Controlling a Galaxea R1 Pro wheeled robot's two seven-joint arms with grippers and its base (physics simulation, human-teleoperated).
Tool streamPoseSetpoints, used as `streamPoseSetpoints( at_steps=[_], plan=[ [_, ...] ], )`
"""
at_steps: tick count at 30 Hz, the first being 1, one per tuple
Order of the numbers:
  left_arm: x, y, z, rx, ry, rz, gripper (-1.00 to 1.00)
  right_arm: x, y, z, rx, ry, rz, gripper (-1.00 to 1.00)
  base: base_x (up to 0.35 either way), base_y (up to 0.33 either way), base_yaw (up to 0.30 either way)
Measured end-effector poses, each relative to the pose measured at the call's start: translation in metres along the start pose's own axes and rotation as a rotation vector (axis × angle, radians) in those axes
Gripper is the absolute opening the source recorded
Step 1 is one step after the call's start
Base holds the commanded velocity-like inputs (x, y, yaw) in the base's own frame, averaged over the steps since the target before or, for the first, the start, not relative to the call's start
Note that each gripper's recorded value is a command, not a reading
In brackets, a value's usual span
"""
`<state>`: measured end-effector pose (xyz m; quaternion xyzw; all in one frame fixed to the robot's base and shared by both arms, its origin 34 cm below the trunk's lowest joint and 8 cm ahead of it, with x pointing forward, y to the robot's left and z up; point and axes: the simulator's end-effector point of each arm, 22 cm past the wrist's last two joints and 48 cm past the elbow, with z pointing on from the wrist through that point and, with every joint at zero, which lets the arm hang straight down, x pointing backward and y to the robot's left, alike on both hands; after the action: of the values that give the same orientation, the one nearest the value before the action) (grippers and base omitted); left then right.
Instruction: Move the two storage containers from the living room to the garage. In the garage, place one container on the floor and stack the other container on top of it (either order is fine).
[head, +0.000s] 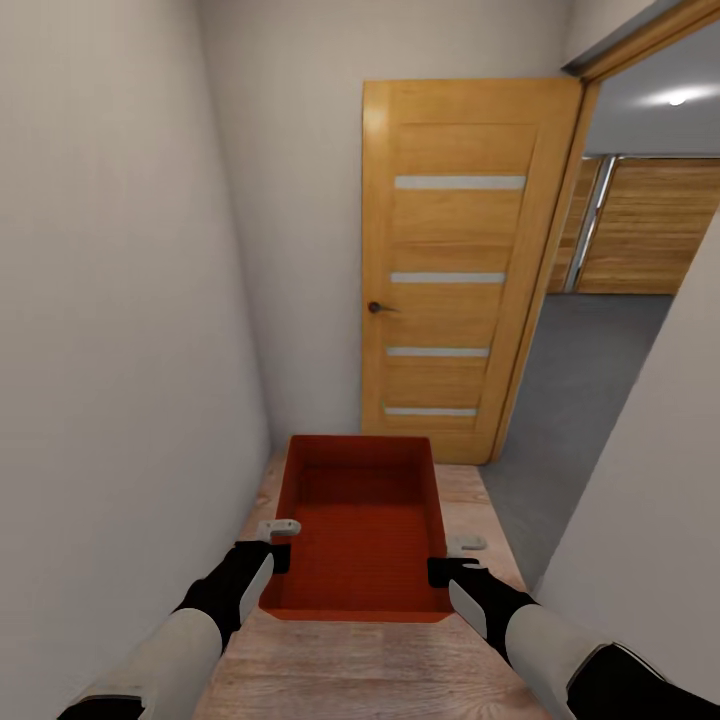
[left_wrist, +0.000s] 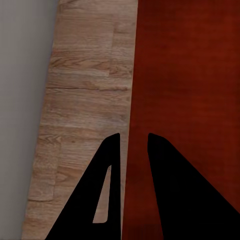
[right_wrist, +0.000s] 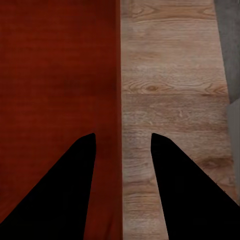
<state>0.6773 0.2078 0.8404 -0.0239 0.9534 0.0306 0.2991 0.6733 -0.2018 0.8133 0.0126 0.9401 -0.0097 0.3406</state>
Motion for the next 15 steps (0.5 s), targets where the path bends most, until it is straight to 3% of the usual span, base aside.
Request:
streamPoseSetpoints(
  at_steps=[15],
  plan=[
    [-0.0018, -0.0008, -0.0001, 0.001, -0.008, 0.001, -1.00, -0.0012, -0.0007, 0.0001, 0.001, -0.006, 0.002, -1.00, 0.323, 0.000, 0.000]
  ],
)
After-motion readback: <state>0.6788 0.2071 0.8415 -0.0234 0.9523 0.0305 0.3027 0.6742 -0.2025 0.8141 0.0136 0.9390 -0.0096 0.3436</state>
